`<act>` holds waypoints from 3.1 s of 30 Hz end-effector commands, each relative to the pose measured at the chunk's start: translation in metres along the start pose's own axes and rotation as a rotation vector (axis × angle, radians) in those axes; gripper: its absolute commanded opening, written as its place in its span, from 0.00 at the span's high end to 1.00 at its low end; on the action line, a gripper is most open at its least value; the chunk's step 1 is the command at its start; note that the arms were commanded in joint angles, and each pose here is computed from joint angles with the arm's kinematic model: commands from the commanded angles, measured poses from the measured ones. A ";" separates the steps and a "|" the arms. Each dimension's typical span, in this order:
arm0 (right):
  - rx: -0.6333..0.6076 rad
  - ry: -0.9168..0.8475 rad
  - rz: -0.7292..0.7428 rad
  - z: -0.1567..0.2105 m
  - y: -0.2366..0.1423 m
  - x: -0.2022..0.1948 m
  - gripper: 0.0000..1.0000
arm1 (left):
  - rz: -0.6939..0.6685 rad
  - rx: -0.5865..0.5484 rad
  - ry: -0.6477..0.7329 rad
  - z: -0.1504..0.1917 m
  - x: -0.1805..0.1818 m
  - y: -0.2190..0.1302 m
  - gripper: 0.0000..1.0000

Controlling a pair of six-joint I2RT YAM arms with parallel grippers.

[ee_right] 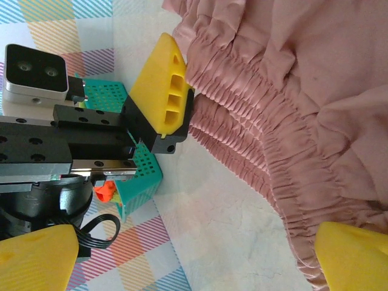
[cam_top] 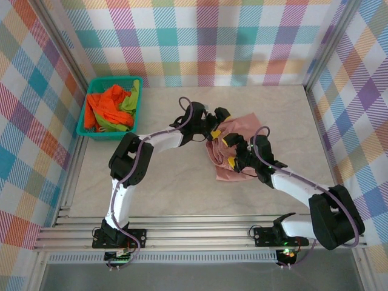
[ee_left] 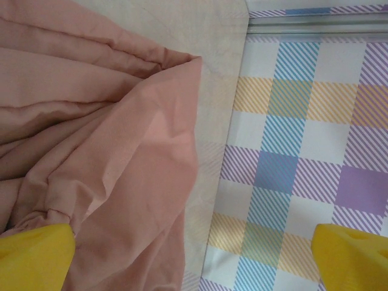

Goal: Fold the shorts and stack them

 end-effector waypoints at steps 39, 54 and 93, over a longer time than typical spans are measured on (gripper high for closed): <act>0.288 -1.016 0.766 0.000 0.007 0.067 0.09 | -0.249 -0.466 0.349 -0.044 -0.027 -0.250 0.00; 0.582 -0.997 0.988 0.016 0.112 0.005 0.49 | -0.325 -0.492 0.283 -0.007 0.032 -0.306 0.00; 0.180 -0.859 0.559 -0.129 -0.050 0.053 0.01 | -0.868 -0.794 0.293 -0.104 -0.037 -0.424 0.00</act>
Point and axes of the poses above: each hand's point on the last joint's axis, 136 mm out from that joint toward the fingers, its own y axis out along the fingers, its own x axis along the line the jaws close on, z = x × y, the point moved 7 cm from there along -y, back along the fingers, and after that the axes turned 8 degrees about -y, right-handed, at the moved point
